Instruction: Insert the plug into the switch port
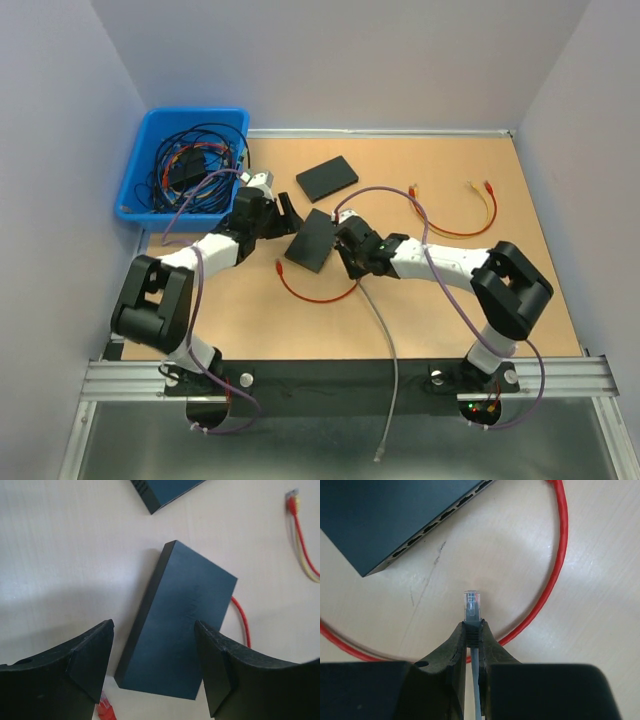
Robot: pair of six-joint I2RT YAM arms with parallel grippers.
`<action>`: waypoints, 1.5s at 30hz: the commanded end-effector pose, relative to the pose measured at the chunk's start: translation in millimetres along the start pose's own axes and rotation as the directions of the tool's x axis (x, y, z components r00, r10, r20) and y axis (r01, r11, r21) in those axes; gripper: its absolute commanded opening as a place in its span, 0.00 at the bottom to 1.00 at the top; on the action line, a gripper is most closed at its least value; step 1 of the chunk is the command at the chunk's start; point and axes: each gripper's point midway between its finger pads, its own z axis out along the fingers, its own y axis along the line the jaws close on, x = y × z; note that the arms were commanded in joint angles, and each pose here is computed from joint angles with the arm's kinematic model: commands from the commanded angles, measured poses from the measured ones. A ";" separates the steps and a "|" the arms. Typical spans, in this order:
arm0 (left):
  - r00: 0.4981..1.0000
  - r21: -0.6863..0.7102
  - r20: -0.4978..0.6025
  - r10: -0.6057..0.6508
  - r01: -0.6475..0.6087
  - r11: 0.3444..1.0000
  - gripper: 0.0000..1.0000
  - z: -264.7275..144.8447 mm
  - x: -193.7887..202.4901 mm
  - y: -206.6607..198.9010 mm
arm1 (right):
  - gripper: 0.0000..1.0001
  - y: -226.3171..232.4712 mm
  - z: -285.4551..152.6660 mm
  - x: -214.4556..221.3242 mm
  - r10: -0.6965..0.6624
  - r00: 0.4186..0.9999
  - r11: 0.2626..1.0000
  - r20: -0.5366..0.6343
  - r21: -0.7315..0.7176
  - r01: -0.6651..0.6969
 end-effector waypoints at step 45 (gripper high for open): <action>0.997 -0.122 -0.032 0.073 -0.076 0.990 0.75 37.0 12.1 37.2 | 0.01 76.8 31.8 -89.3 -0.011 0.983 0.981 0.184 -0.187 0.046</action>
